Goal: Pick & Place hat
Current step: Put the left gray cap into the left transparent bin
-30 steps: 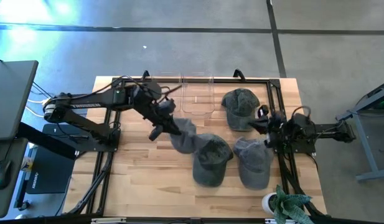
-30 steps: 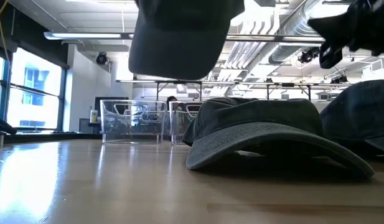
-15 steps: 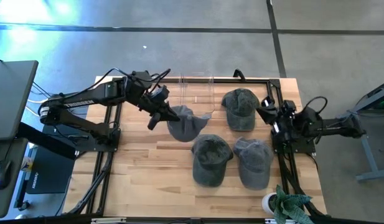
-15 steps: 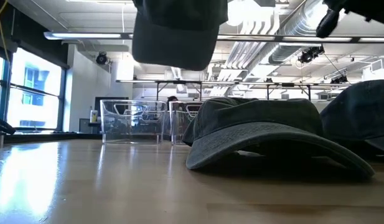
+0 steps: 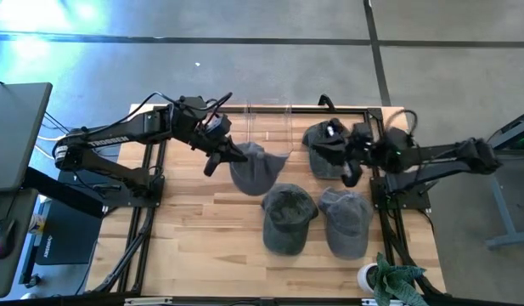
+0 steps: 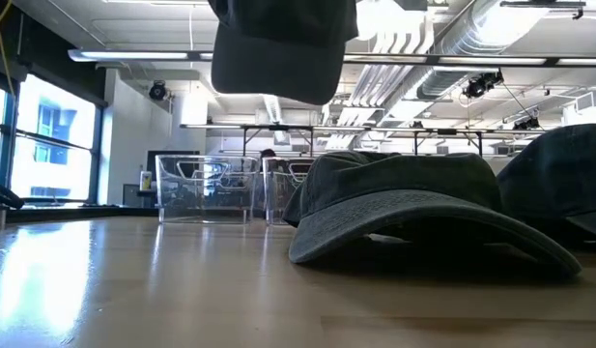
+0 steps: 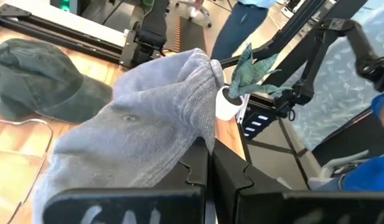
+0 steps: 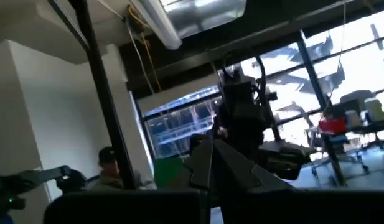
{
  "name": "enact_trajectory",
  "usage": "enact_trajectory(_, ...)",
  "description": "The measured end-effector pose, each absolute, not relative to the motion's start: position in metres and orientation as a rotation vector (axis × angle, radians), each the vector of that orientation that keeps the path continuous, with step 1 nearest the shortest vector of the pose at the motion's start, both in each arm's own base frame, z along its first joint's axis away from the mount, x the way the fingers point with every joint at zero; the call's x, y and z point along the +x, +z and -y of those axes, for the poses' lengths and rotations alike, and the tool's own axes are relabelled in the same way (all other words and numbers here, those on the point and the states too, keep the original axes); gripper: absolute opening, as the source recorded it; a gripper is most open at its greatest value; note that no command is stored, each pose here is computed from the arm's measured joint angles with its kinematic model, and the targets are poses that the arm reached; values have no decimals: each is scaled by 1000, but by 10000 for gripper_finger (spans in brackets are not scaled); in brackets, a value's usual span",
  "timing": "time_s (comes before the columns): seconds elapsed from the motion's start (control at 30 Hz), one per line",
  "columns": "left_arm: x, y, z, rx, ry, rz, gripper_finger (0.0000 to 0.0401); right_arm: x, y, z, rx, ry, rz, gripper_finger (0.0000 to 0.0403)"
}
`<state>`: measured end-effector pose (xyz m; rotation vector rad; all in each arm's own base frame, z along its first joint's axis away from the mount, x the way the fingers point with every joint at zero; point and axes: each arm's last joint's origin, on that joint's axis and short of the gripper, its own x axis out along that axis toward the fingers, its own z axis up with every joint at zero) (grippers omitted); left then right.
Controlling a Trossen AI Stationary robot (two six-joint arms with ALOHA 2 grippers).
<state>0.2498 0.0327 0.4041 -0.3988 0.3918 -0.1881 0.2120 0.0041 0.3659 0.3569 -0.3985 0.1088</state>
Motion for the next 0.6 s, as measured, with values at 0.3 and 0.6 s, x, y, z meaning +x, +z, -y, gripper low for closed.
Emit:
enact_trajectory(0.3, 250, 405, -32, -366, -210, -382, 0, 262, 410, 8, 239, 77, -98, 113)
enact_trajectory(0.6, 250, 405, -32, -339, -231, -380, 0, 310, 408, 20, 144, 210, -388, 258)
